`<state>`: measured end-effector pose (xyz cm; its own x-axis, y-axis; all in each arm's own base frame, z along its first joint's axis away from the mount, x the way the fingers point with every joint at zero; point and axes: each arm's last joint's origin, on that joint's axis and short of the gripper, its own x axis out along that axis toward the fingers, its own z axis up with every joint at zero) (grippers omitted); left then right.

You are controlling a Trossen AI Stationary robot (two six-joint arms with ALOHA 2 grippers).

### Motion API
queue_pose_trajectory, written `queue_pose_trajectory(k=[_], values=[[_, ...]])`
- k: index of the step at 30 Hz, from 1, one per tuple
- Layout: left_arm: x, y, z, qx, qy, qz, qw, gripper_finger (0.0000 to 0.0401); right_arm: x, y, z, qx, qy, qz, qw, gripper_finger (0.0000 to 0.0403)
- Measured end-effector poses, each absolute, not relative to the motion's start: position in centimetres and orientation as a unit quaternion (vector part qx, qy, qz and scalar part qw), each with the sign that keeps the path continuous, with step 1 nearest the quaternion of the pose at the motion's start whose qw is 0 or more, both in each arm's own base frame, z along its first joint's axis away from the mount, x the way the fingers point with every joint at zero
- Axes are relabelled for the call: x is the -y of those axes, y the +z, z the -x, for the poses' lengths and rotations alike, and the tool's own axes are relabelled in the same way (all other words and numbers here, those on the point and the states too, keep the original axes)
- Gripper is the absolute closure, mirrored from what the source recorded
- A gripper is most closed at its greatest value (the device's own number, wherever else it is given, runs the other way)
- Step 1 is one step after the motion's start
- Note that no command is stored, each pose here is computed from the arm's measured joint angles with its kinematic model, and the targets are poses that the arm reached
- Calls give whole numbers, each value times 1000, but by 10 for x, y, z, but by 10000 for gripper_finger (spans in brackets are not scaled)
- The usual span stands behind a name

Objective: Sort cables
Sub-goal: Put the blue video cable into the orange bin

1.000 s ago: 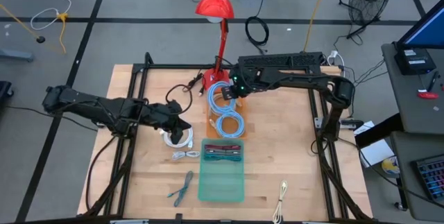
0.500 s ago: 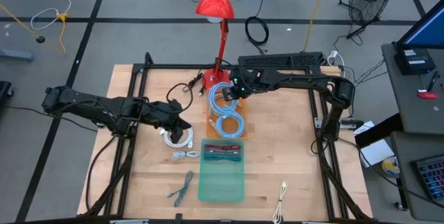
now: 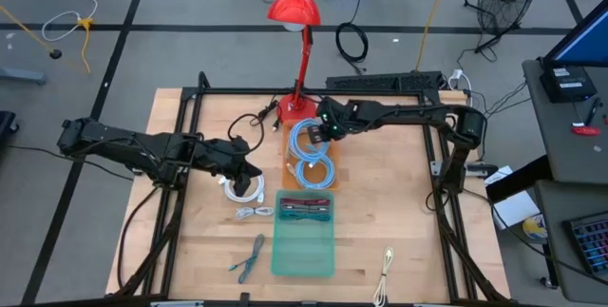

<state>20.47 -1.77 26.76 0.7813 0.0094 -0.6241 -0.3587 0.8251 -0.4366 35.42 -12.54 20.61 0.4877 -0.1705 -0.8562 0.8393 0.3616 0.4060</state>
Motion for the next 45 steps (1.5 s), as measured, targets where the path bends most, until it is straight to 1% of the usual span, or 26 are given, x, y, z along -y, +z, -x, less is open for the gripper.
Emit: queue_pose_trajectory(k=[4, 13, 17, 19, 21, 24, 28, 33, 36, 38, 40, 45], values=[[18, 268, -205, -315, 102, 278, 902, 391, 126, 208, -357, -359, -336, -450, 745, 326], [20, 268, -204, -316, 98, 276, 903, 391, 126, 208, -358, -362, -320, -449, 751, 247], [17, 268, -205, -300, 137, 265, 906, 391, 125, 214, -358, -352, -304, -464, 754, 225], [10, 268, -205, -284, 173, 264, 905, 391, 123, 221, -357, -346, -289, -471, 759, 220], [2, 270, -207, -270, 186, 263, 907, 391, 122, 231, -356, -334, -273, -475, 767, 219], [-7, 274, -212, -263, 152, 238, 923, 391, 114, 248, -351, -321, -247, -471, 784, 222], [-17, 281, -221, -277, 117, 201, 932, 391, 97, 277, -342, -298, -214, -457, 810, 227], [-27, 285, -252, -309, 62, 158, 936, 391, 72, 307, -328, -278, -182, -447, 830, 229], [-31, 283, -276, -357, 44, 115, 926, 390, 60, 319, -317, -274, -192, -439, 834, 229], [-32, 280, -295, -387, 32, 82, 918, 382, 54, 325, -313, -263, -204, -428, 840, 229], [-33, 274, -311, -433, 20, 57, 900, 362, 48, 329, -306, -264, -226, -414, 841, 229], [-35, 255, -347, -507, 13, -4, 862, 277, 39, 330, -298, -265, -274, -390, 838, 229]])
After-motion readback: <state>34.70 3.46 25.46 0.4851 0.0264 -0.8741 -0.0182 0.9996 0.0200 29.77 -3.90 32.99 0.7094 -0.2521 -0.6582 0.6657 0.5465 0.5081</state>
